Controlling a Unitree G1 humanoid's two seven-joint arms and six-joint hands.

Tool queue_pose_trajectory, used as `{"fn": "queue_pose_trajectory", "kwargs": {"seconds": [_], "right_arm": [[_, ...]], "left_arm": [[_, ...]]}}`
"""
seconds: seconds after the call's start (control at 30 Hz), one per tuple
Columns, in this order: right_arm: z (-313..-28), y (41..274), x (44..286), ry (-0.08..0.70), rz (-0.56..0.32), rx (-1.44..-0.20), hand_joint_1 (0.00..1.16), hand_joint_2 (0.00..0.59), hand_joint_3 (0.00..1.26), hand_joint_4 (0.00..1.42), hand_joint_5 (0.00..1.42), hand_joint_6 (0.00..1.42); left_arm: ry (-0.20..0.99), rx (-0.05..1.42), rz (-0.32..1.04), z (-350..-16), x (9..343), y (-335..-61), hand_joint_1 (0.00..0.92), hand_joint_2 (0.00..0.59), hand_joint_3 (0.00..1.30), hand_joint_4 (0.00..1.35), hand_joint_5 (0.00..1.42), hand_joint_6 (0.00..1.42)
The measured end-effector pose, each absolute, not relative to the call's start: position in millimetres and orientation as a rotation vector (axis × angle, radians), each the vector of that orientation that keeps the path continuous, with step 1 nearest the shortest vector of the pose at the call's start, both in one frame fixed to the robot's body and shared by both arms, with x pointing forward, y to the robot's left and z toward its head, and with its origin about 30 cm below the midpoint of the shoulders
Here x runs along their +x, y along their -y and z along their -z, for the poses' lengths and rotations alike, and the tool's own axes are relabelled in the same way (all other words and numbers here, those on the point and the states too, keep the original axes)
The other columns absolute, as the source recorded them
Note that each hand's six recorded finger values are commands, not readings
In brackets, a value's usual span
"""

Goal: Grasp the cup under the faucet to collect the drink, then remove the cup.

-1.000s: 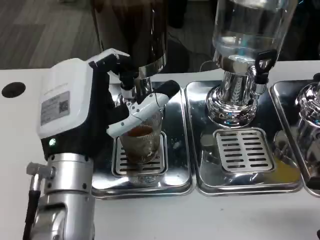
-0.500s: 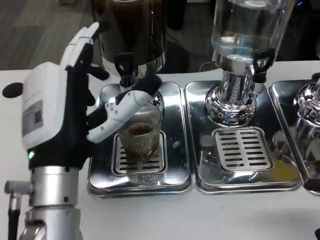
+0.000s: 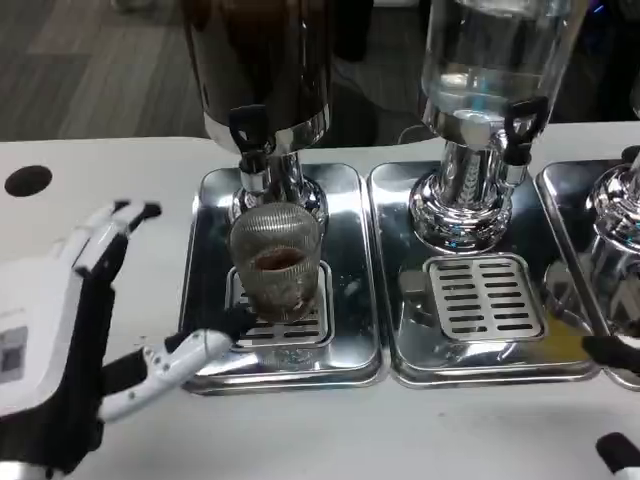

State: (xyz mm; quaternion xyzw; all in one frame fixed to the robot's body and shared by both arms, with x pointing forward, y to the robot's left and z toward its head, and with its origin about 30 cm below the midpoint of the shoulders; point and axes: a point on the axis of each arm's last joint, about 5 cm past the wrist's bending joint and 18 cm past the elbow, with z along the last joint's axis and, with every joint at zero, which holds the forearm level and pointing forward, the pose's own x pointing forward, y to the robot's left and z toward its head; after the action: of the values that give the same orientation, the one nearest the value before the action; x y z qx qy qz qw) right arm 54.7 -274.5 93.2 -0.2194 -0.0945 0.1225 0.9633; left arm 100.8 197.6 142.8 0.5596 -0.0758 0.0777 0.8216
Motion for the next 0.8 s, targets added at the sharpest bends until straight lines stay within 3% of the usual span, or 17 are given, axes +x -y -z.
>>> {"fn": "queue_pose_trajectory", "kwargs": {"seconds": [0.17,0.37,0.6,0.8], "right_arm": [[-99,271,69,0.181,-0.261,-0.405,0.66,0.160,0.22,0.15,0.16,0.09],[-107,261,92,0.161,-0.311,-0.414,0.71,0.112,0.14,0.15,0.17,0.10],[-111,230,115,0.122,-0.363,-0.448,0.71,0.106,0.12,0.14,0.16,0.11],[-108,194,131,0.119,-0.410,-0.428,0.71,0.106,0.18,0.17,0.18,0.14]], "left_arm": [[0.098,1.252,-0.158,-144,82,-209,0.000,0.030,0.26,0.16,0.26,0.56],[0.045,1.266,-0.105,-139,58,-213,0.000,0.030,0.26,0.18,0.27,0.57],[0.032,1.254,-0.091,-132,34,-213,0.000,0.031,0.27,0.20,0.28,0.58],[0.018,1.232,-0.074,-124,17,-217,0.000,0.037,0.27,0.20,0.29,0.58]]}}
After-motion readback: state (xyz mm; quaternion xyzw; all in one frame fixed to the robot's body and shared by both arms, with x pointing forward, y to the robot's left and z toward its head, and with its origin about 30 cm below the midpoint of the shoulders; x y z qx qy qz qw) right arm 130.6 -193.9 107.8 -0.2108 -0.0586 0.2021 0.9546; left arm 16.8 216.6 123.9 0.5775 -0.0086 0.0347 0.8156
